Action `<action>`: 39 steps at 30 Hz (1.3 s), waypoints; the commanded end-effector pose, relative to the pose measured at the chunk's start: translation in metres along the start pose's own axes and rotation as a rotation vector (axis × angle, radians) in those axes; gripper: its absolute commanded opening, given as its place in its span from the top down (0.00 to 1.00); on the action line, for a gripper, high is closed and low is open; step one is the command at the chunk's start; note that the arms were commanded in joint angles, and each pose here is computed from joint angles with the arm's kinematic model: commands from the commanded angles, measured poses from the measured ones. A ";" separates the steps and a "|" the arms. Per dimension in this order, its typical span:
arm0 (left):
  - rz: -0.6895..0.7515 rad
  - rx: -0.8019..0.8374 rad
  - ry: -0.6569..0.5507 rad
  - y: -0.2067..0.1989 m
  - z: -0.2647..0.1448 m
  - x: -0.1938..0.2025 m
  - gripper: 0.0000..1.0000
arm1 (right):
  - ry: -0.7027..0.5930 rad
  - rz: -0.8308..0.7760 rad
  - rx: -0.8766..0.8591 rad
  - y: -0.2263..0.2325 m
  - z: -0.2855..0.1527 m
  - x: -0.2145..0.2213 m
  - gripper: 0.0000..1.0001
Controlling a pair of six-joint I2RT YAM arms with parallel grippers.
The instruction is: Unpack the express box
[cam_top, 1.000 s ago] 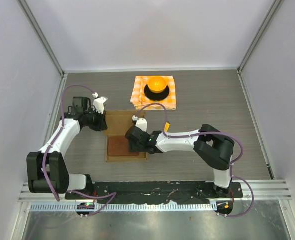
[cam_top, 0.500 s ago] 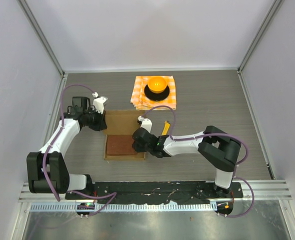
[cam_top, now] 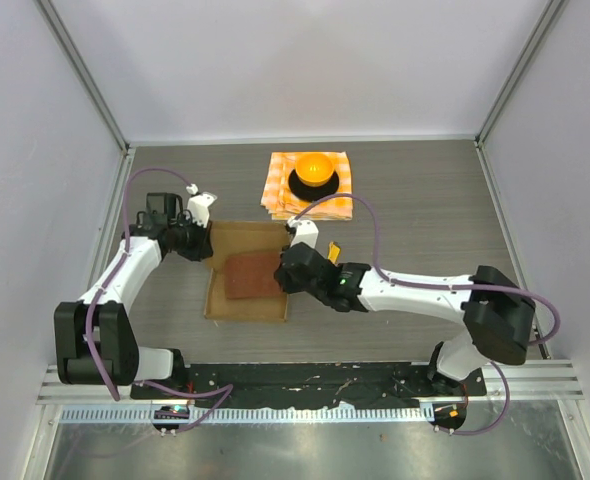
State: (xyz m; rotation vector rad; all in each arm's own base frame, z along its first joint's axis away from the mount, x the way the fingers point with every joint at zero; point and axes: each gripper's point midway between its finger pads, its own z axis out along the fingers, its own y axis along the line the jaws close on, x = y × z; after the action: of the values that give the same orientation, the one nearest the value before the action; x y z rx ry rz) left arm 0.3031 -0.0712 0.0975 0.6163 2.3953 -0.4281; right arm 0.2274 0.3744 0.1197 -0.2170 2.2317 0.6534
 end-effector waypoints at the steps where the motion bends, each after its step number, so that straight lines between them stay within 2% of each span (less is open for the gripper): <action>1: 0.043 -0.062 -0.013 0.016 0.003 -0.007 1.00 | -0.073 0.012 0.093 -0.026 -0.031 -0.027 0.99; 4: 0.041 -0.092 -0.014 0.024 0.004 -0.008 1.00 | -0.071 0.027 0.260 -0.079 -0.047 -0.014 0.99; 8: 0.019 -0.116 -0.007 0.035 0.007 -0.009 1.00 | -0.122 0.213 0.455 -0.143 -0.083 -0.010 0.99; 11: 0.013 -0.111 -0.011 0.036 0.007 -0.012 1.00 | -0.148 0.283 0.589 -0.187 -0.104 0.005 0.99; 12: 0.012 -0.104 -0.015 0.035 0.007 -0.013 1.00 | -0.191 0.349 0.574 -0.190 -0.112 -0.001 0.99; 18: 0.021 -0.089 -0.035 0.028 0.001 -0.015 1.00 | -0.275 0.483 0.670 -0.234 -0.137 -0.003 0.99; 23: 0.018 -0.059 -0.073 0.019 -0.009 -0.028 1.00 | -0.297 0.543 0.721 -0.248 -0.145 0.001 0.99; 27: 0.003 -0.029 -0.141 0.013 -0.019 -0.054 1.00 | -0.279 0.598 0.732 -0.253 -0.141 0.013 0.98; 30: 0.012 0.008 -0.192 0.003 -0.026 -0.070 1.00 | -0.231 0.614 0.755 -0.256 -0.134 0.027 0.90; 31: 0.013 0.015 -0.204 0.000 -0.028 -0.074 1.00 | -0.212 0.615 0.754 -0.254 -0.131 0.029 0.81; 34: 0.023 0.029 -0.209 -0.004 -0.027 -0.075 1.00 | -0.164 0.614 0.755 -0.251 -0.122 0.037 0.63; 36: 0.025 0.038 -0.191 -0.007 -0.022 -0.067 1.00 | -0.143 0.611 0.752 -0.249 -0.116 0.040 0.56; 37: 0.031 0.036 -0.184 -0.006 -0.021 -0.064 0.99 | -0.135 0.609 0.748 -0.248 -0.114 0.040 0.47; 39: 0.028 0.056 -0.161 -0.010 -0.017 -0.052 0.94 | -0.107 0.600 0.743 -0.245 -0.111 0.042 0.40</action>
State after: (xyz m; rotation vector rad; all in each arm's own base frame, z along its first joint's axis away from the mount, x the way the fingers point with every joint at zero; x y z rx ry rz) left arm 0.3324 -0.0802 0.1428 0.5792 2.2625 -0.4654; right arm 0.2065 0.0984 0.0530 0.8417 2.2697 0.0295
